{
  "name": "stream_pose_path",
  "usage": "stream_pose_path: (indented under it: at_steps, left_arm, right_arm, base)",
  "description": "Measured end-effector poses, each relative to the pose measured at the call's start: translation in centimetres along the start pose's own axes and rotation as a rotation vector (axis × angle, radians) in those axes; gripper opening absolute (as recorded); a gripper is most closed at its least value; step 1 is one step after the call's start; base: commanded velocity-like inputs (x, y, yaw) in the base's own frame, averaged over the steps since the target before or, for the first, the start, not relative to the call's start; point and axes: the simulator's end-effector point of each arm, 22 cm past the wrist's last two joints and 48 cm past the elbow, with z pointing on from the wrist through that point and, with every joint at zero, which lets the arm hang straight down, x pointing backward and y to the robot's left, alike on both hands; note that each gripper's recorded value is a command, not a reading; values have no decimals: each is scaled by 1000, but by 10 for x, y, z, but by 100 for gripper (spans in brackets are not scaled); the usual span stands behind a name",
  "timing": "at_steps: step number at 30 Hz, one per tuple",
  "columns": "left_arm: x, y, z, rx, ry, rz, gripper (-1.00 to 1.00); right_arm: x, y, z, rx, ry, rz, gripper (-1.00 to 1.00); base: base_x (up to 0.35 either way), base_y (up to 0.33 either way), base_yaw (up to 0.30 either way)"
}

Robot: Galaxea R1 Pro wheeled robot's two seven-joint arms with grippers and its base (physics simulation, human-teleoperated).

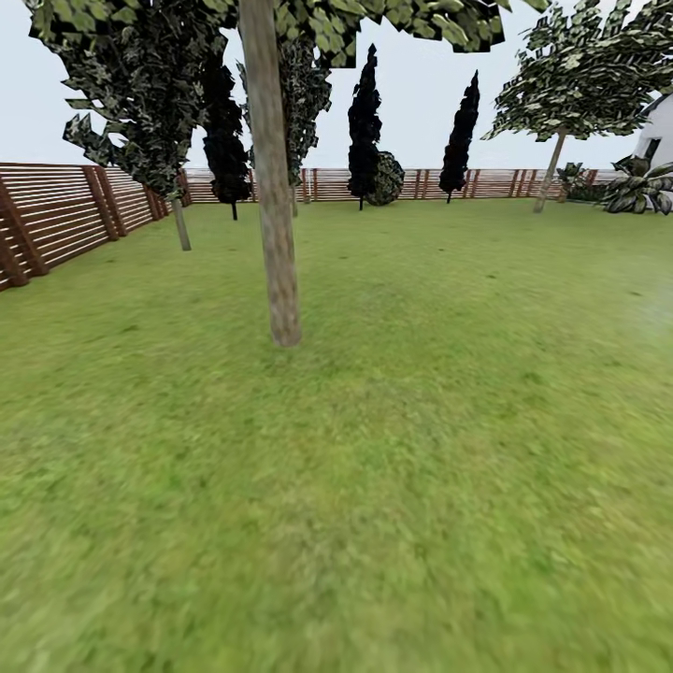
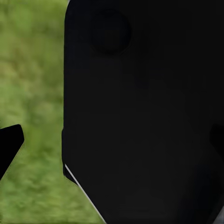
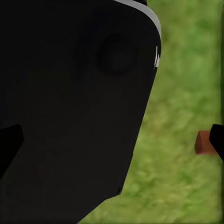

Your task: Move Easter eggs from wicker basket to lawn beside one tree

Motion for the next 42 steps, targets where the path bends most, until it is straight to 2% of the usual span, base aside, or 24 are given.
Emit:
stream_pose_path:
  at_steps: [36,42]
  left_arm:
    - [0,0,0,0,0,0,100]
    - [0,0,0,0,0,0,100]
  right_arm:
    - [3,4,0,-5,7,13,100]
    - [5,-2,0,2,12,17,100]
  base:
    - [326,0,0]
    - [326,0,-2]
